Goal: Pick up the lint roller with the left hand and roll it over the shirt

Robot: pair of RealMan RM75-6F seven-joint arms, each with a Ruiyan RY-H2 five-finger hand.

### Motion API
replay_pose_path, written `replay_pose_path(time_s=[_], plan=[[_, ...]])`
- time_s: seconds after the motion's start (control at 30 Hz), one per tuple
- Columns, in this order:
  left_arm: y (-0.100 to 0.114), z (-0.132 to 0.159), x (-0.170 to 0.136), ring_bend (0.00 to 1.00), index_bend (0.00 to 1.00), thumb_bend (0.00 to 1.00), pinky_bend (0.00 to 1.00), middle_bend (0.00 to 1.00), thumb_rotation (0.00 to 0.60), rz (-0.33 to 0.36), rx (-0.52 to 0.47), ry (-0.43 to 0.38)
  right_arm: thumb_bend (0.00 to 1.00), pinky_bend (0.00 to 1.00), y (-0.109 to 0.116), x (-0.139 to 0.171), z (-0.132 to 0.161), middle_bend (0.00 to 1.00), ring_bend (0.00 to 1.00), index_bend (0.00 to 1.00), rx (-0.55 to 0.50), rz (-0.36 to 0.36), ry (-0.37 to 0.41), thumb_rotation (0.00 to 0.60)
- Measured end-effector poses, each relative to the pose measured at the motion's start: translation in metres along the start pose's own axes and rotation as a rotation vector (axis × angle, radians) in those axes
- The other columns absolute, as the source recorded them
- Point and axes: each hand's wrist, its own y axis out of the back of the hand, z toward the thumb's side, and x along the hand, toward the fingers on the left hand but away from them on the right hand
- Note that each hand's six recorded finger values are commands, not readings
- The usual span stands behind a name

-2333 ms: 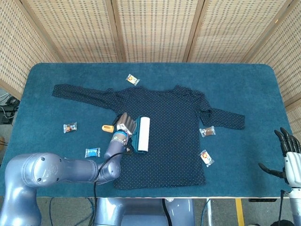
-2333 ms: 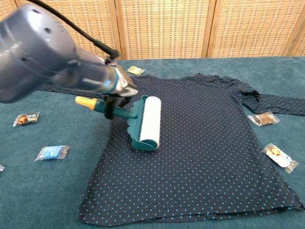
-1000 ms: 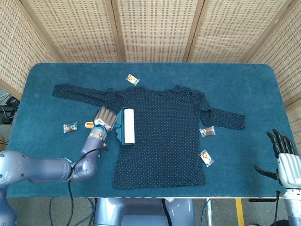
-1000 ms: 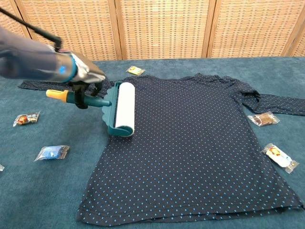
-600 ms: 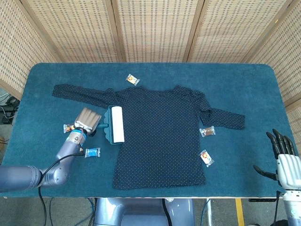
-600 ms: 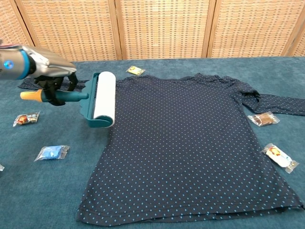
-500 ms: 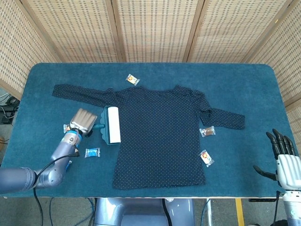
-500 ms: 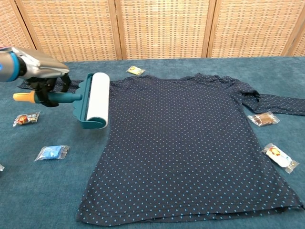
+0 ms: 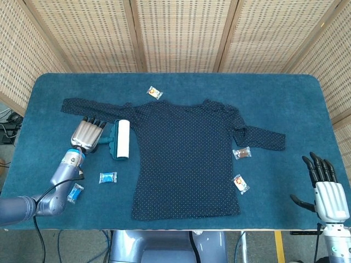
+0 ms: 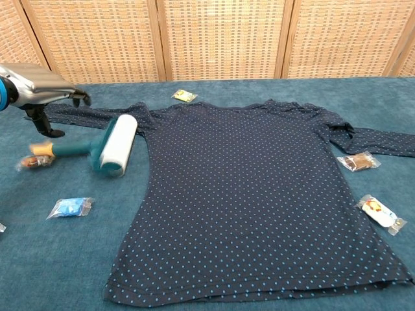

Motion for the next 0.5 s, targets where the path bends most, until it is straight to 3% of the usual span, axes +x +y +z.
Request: replay_pose_path(time_s=[0.13, 0.27, 0.5], plan=[[-0.008, 0.004, 0.0, 0.0, 0.01, 0.25, 0.0, 0.0, 0.6, -0.022, -0.008, -0.005, 0.13, 0.0, -0.001, 0.001, 0.002, 0.0, 0.0, 0.05, 0.001, 0.004, 0.007, 0.6], [-0.008, 0.002, -0.002, 0.0, 0.01, 0.25, 0.0, 0.0, 0.6, -0.003, -0.027, 0.004, 0.13, 0.0, -0.002, 0.001, 0.003, 0.0, 0.0, 0.04, 0.002, 0.005, 0.01, 0.6], [-0.005, -0.001, -0.019, 0.0, 0.0, 0.23, 0.0, 0.0, 0.6, 0.06, -0.205, 0.023, 0.13, 0.0, -0.001, 0.0, 0.001, 0.0, 0.0, 0.04, 0.002, 0.001, 0.004, 0.6]])
